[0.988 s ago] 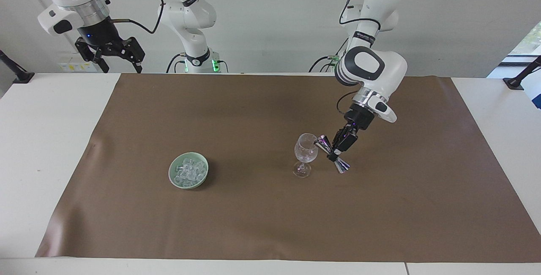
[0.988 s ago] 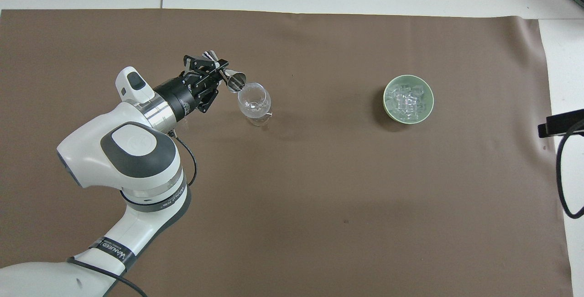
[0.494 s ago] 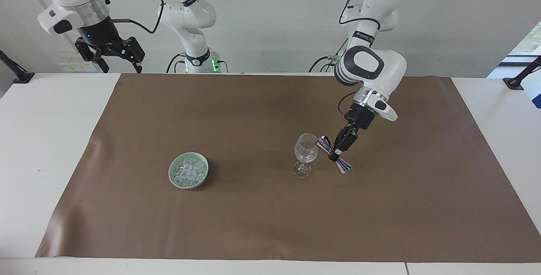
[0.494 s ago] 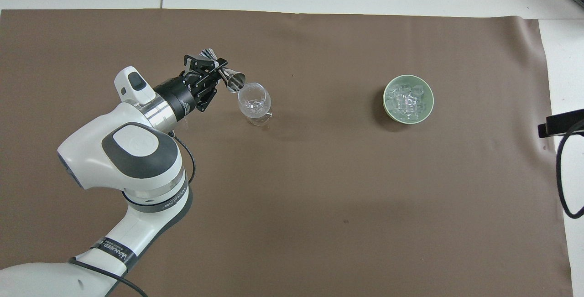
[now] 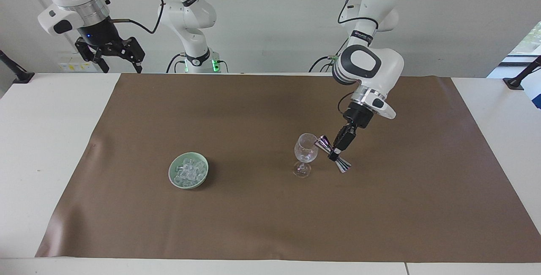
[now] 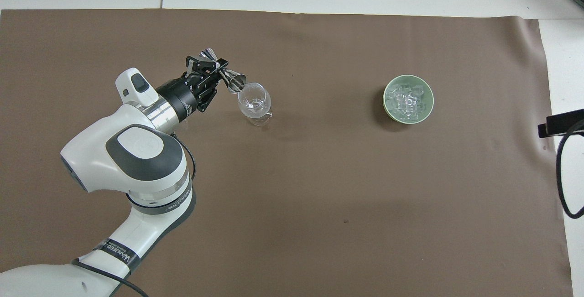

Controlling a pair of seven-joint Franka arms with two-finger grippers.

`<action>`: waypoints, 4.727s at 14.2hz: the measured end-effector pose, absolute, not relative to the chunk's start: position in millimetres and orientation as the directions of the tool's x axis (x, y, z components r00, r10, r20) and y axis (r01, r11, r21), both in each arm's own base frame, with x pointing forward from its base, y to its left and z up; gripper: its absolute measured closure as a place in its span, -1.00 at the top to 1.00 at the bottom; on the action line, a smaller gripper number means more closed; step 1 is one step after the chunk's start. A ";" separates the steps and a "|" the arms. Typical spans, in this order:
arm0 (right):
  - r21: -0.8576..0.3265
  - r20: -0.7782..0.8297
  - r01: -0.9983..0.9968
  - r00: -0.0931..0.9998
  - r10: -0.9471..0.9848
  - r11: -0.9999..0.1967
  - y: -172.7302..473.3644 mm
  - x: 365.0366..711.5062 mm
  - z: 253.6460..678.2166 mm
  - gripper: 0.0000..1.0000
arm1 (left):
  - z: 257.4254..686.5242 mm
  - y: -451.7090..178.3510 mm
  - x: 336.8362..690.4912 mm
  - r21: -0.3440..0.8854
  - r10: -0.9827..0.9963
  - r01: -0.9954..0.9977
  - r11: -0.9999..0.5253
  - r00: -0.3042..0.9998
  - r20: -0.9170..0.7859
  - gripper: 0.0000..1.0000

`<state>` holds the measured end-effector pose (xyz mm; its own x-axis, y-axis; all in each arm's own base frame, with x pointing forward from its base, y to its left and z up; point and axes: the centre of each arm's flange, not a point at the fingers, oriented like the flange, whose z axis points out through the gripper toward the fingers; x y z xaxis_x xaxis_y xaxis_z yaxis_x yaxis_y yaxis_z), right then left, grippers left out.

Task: Pour wine and add ice with both arms
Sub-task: 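Tilt the jigger with the left gripper to pour into the glass, then hold the jigger tilted over the glass with the left gripper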

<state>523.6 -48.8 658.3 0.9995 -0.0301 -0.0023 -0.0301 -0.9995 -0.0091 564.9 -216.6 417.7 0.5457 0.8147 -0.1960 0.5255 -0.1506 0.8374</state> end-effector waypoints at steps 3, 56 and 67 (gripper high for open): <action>-0.009 -0.002 -0.030 1.000 -0.030 -1.000 -48.8 523.6 658.2 1.00 | 419.6 -219.4 563.2 0.841 0.817 0.517 -0.162 0.548 -0.179 -0.57; -0.009 -0.002 -0.030 1.000 -0.030 -1.000 -48.8 523.6 658.2 1.00 | 448.1 -239.8 559.0 0.848 0.804 0.361 -0.387 0.583 0.118 -0.57; -0.009 -0.002 -0.030 1.000 -0.030 -1.000 -48.8 523.6 658.3 1.00 | 449.6 -244.9 556.8 0.846 0.797 0.350 -0.402 0.588 0.136 -0.57</action>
<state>523.6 -48.8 658.3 0.9995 -0.0301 -0.0023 -0.0301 -0.9995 -0.0091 556.8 -244.9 449.6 0.5883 0.7972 0.1359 0.3496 -0.4022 0.8461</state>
